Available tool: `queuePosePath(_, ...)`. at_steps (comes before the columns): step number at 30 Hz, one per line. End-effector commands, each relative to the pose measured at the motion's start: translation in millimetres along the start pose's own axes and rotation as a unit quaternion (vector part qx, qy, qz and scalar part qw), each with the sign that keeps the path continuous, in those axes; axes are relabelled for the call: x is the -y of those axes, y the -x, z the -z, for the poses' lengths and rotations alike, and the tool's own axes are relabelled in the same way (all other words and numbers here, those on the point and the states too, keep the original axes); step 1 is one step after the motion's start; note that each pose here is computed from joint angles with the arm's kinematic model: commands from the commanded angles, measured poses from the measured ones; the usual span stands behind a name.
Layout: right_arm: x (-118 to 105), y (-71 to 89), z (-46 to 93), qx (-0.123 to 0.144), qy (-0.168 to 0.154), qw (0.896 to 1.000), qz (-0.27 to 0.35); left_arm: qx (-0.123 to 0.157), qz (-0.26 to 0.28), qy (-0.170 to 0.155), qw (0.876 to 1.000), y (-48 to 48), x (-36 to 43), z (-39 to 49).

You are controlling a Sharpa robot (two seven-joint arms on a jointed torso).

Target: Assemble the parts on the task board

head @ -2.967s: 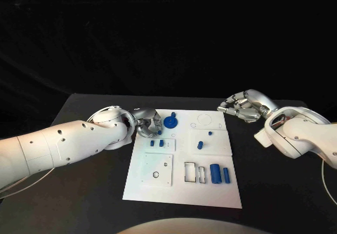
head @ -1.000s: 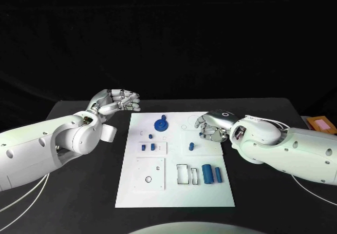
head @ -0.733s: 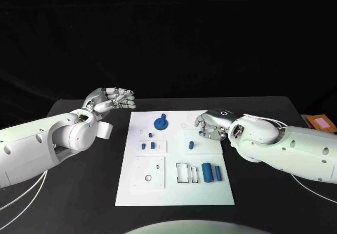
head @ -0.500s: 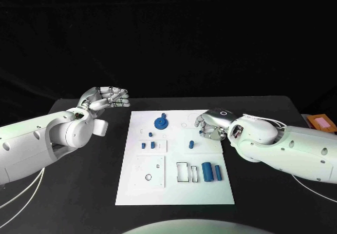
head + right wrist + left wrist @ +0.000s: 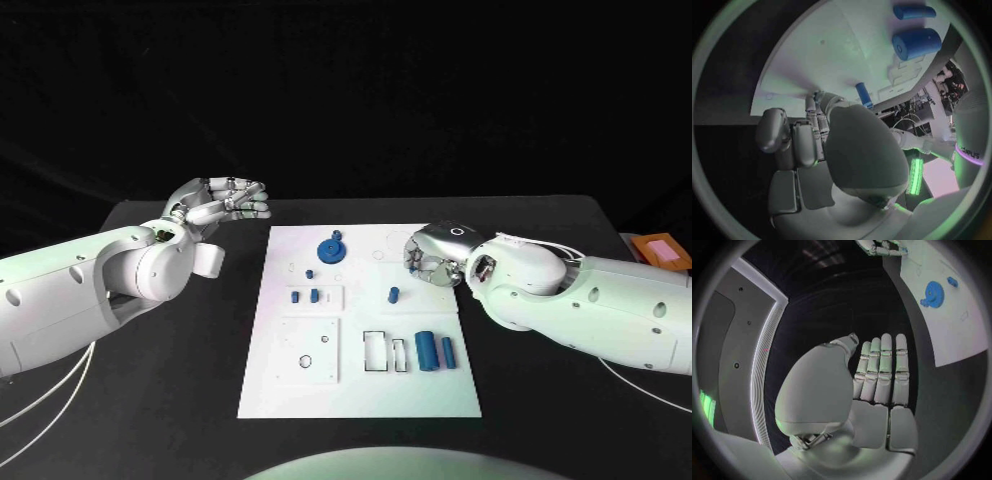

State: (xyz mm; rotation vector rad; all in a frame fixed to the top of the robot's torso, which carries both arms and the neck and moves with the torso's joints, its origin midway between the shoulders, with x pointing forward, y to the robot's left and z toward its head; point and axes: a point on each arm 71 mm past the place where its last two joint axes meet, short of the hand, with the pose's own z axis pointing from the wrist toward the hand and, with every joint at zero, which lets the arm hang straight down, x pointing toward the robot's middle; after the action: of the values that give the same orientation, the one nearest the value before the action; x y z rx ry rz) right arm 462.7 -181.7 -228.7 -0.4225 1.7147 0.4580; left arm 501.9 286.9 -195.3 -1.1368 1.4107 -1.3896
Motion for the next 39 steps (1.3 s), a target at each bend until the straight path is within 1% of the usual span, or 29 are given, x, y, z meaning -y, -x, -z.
queuePosePath(1, -1, -8.9, 0.9, -0.025, -0.003, 0.999, 0.019, -0.016, 0.009, -0.002, 1.0, -6.2, 1.4, 0.0)
queuePosePath(7, -2, -17.0, 0.9, -0.042, -0.007, 0.999, 0.027, -0.027, 0.013, -0.004, 1.0, -14.2, 2.6, 1.7)
queuePosePath(12, -5, -22.3, 1.0, -0.05, -0.007, 0.998, 0.027, -0.032, 0.014, -0.005, 0.999, -18.6, 3.1, 2.5)
queuePosePath(25, -11, -27.1, 1.1, -0.059, -0.011, 0.998, 0.028, -0.039, 0.013, -0.003, 0.999, -23.0, 3.2, 3.1)
queuePosePath(30, -11, -25.7, 1.8, -0.047, -0.014, 0.998, 0.028, -0.042, 0.012, -0.002, 0.999, -24.5, 3.2, 3.2)
queuePosePath(39, -12, -16.0, 6.8, 0.013, -0.017, 1.0, 0.016, -0.046, 0.01, 0.0, 0.999, -26.6, 2.9, 3.0)
